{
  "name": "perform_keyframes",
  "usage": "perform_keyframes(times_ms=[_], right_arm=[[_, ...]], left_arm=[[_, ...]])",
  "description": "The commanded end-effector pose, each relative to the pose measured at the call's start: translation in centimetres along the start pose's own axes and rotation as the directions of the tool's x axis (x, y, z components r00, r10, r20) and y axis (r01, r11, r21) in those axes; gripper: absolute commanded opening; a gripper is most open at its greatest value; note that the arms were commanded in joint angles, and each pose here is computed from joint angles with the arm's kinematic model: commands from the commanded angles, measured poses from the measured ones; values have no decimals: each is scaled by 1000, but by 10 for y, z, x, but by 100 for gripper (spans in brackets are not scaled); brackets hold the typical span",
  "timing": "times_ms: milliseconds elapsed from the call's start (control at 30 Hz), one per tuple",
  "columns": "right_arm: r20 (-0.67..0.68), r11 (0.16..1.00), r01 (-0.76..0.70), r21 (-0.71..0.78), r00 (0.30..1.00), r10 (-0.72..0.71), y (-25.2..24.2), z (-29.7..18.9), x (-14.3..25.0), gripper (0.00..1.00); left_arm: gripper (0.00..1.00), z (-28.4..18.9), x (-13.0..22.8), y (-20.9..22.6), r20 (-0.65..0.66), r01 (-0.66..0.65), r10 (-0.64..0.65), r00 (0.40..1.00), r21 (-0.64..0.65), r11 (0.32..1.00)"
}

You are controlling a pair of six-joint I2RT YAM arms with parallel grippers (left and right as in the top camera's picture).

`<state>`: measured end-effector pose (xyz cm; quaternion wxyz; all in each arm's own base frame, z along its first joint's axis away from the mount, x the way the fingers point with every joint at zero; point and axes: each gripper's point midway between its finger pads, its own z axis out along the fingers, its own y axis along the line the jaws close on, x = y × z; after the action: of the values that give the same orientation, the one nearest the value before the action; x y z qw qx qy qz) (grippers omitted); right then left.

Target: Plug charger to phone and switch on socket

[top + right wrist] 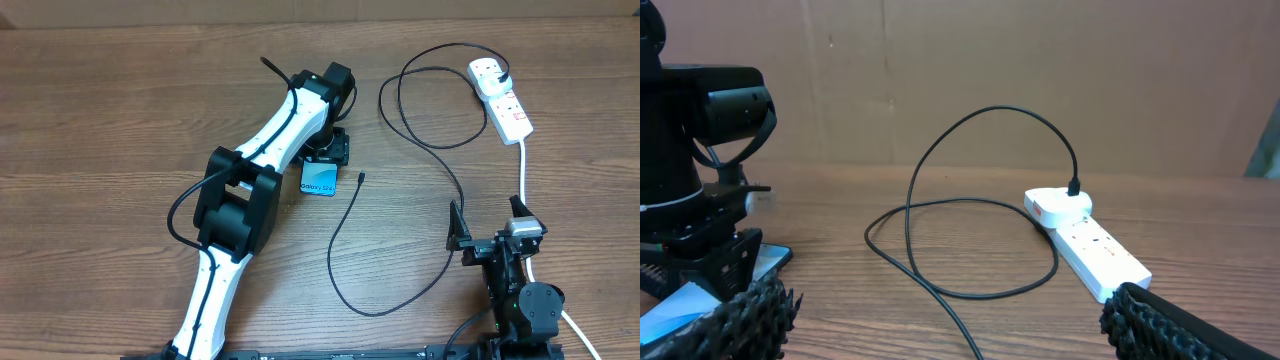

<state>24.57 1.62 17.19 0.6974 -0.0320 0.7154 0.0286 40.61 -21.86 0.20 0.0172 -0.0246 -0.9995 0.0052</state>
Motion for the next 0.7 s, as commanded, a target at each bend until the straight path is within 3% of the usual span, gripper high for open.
perform_keyframes(times_ms=[0,200,467,667], right_arm=[[4,1000,1,-2,1000,-1,1,0,2,100],[4,1000,1,-2,1000,-1,1,0,2,100],[4,1000,1,-2,1000,-1,1,0,2,100],[4,1000,1,-2,1000,-1,1,0,2,100]], left_arm=[[75,10,3,1,-53,4,-5,999,-13,1000],[76,-9,2,-12,-67,29,-25,997,60,998],[76,-30,15,-32,-189,93,-44,981,259,961],[75,-61,17,-56,-325,220,-40,945,537,814]])
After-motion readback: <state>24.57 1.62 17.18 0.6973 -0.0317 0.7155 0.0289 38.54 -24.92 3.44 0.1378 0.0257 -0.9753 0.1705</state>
